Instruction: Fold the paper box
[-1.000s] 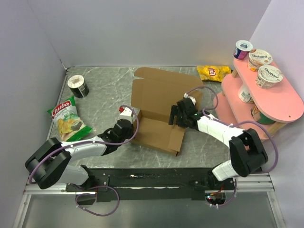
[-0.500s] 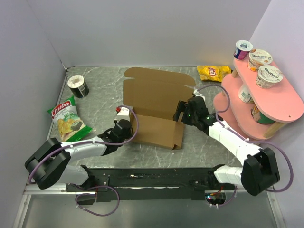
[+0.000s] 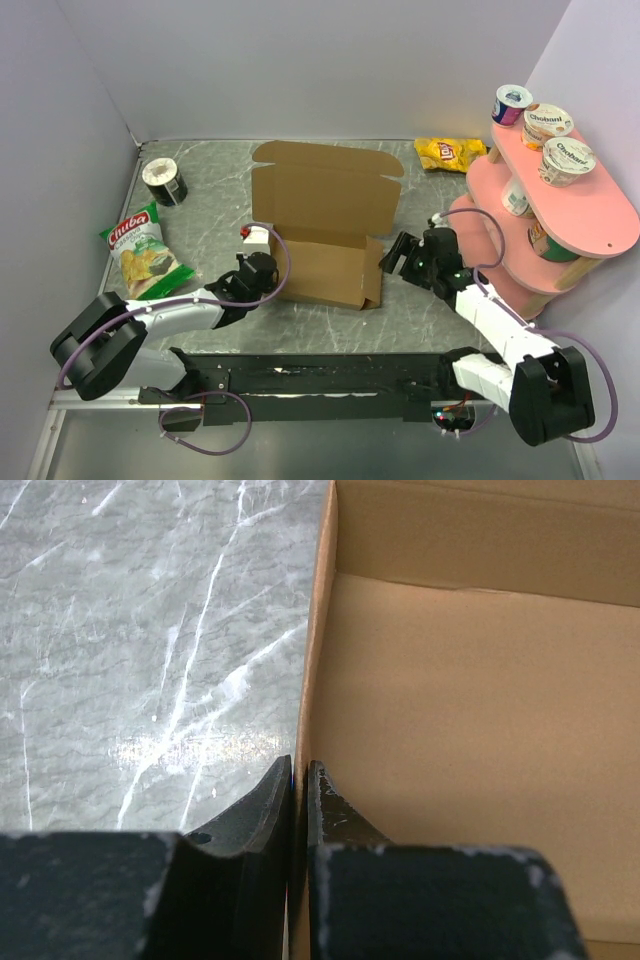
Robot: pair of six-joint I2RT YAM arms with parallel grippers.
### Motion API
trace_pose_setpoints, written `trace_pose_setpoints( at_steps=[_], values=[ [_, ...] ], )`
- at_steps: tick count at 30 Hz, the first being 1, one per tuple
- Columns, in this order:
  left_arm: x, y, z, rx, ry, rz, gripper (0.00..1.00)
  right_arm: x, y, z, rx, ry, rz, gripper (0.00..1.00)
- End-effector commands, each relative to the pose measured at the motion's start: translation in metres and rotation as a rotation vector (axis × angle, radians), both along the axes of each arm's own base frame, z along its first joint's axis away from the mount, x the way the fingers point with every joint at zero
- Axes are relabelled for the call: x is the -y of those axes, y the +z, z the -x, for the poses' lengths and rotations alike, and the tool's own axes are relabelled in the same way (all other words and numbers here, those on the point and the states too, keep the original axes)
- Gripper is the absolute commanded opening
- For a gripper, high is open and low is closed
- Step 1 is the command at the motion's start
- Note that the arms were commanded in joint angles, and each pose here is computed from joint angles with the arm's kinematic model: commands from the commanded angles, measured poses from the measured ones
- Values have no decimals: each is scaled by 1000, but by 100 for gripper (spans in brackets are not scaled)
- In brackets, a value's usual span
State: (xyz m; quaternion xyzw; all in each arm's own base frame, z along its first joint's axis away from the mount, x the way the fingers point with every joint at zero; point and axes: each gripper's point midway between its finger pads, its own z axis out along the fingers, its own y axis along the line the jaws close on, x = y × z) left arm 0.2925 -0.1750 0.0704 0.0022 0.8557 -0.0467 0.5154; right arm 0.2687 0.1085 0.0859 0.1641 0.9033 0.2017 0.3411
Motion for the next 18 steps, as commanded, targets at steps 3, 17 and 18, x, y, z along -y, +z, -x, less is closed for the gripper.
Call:
trace_pose_setpoints(
  at_steps=[3,17,18],
  values=[
    [0,7,-5,30,21,7,1,-47,9,-8,74,207,-169,95],
    [6,6,-5,24,-6,14,1,-72,17,-21,104,250,-160,92],
    [6,6,-5,25,-8,15,1,-72,18,-22,111,248,-153,90]
  ],
)
